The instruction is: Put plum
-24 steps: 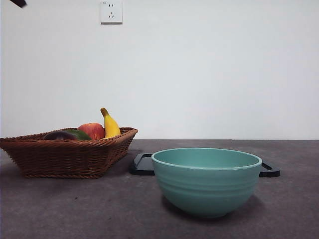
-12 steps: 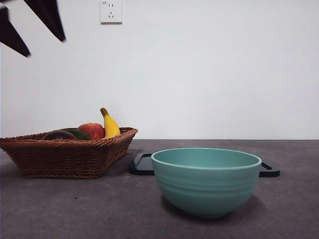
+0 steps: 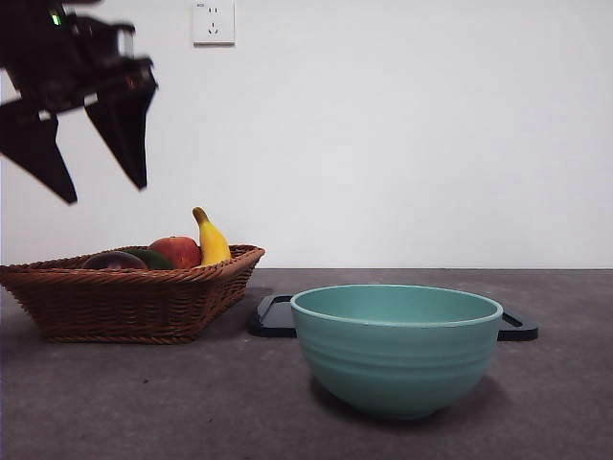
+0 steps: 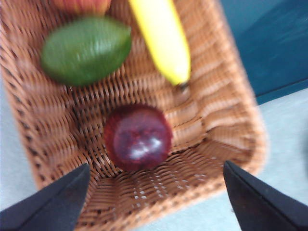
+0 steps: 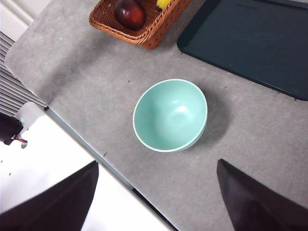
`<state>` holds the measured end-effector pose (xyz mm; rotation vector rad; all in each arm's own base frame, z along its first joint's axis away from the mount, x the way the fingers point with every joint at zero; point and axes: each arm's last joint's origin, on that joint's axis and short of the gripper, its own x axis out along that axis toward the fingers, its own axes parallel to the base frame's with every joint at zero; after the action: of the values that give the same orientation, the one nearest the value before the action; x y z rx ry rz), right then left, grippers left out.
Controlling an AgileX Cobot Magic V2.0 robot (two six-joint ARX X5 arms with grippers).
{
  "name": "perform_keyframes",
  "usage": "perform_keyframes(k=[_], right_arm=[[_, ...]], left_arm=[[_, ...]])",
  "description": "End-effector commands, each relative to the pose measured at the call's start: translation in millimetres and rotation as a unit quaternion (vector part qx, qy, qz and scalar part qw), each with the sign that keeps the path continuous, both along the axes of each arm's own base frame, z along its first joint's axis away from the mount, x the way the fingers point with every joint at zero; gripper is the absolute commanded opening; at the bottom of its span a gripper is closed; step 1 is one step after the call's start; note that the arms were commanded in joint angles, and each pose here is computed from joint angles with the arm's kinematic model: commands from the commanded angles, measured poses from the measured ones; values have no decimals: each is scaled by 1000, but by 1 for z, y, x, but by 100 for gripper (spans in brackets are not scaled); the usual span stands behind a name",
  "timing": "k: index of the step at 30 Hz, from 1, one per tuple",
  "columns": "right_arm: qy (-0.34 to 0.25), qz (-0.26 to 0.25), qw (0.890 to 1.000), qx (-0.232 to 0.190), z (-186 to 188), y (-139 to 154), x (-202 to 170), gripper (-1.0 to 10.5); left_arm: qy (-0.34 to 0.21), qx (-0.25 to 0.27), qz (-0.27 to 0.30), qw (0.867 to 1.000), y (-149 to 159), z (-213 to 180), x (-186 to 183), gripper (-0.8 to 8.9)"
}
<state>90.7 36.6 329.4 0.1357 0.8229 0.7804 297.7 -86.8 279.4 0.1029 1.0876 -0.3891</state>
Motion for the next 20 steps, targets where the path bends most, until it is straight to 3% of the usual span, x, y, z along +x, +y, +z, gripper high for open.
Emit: perform_keyframes(k=[1,20], right_arm=[[-13,5,1000,2,5,1,0,393],[-13,4,1000,2,5,1,0,392]], left_arm=[[7,3,-2,1000,-5,-9,12,437],[59,19,-3,998,-15,-69,45,437]])
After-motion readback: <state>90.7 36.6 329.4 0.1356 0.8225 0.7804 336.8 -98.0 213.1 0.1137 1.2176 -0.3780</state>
